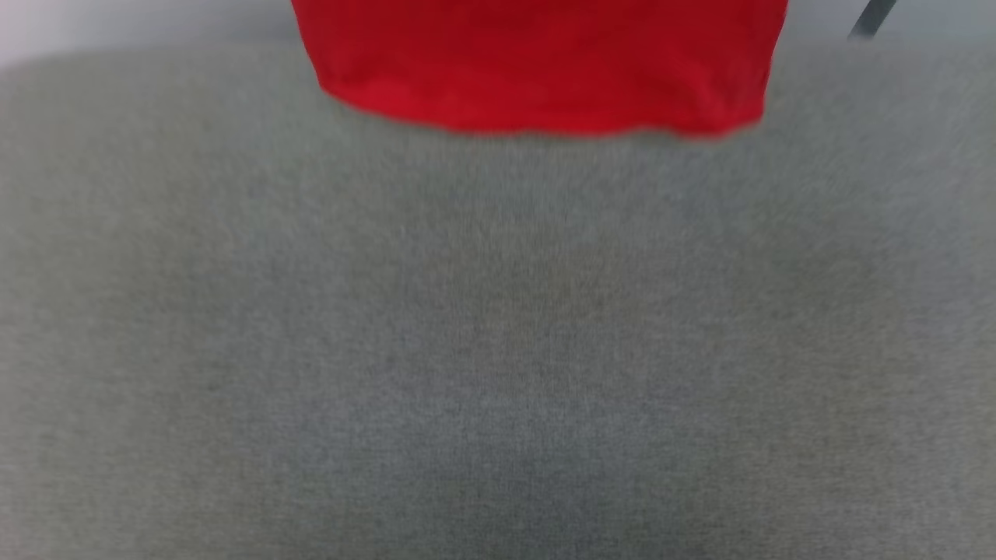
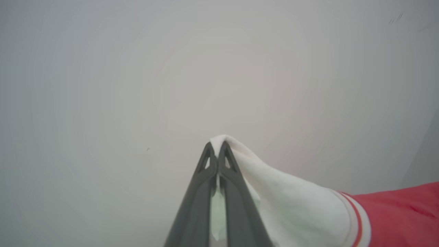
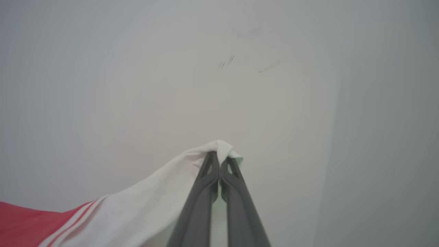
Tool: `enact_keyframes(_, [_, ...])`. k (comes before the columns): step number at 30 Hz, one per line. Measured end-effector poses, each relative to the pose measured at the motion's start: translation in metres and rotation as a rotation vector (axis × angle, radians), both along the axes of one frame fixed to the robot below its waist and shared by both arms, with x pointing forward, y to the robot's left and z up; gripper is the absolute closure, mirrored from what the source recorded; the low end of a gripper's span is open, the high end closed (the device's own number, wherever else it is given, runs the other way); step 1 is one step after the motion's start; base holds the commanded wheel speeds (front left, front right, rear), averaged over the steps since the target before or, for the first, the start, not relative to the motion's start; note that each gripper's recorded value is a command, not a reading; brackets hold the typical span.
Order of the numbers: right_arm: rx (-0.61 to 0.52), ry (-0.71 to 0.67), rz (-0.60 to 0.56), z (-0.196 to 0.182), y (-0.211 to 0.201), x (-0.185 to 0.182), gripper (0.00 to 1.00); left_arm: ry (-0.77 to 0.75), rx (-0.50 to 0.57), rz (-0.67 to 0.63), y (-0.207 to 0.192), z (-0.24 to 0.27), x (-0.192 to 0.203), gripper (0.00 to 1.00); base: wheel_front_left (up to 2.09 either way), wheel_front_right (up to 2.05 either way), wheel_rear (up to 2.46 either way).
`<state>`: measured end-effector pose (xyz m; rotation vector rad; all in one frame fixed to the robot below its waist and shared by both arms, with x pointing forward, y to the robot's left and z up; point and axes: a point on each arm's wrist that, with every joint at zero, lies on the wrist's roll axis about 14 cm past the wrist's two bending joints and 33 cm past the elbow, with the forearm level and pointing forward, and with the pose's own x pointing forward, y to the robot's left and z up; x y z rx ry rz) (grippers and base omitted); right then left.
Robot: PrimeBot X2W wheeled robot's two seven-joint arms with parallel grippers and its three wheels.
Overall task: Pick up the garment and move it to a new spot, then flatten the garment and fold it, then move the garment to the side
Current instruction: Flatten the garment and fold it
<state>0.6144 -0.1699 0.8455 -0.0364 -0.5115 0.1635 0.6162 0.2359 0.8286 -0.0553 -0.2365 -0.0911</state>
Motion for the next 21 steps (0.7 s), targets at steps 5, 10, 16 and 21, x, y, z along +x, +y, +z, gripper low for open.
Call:
enact_keyframes(5, [-0.111, -0.186, -0.083, 0.001, -0.012, 0.031, 1.0, -0.182, -0.032, -0.023, -0.018, 0.013, 0.037, 1.0, 0.0, 0.0, 0.0])
enact_keyframes(10, [-0.245, -0.276, -0.141, -0.017, -0.004, 0.06, 1.0, -0.309, -0.06, -0.047, -0.029, -0.001, 0.071, 1.0, 0.0, 0.0, 0.0])
enact_keyframes(16, [-0.306, -0.153, -0.119, -0.126, 0.014, 0.112, 1.0, -0.165, -0.085, -0.029, -0.023, -0.105, 0.125, 1.0, 0.0, 0.0, 0.0])
enact_keyframes(21, [-0.284, 0.0, -0.066, -0.225, 0.029, 0.141, 1.0, 0.022, -0.089, -0.007, -0.018, -0.22, 0.148, 1.0, 0.0, 0.0, 0.0])
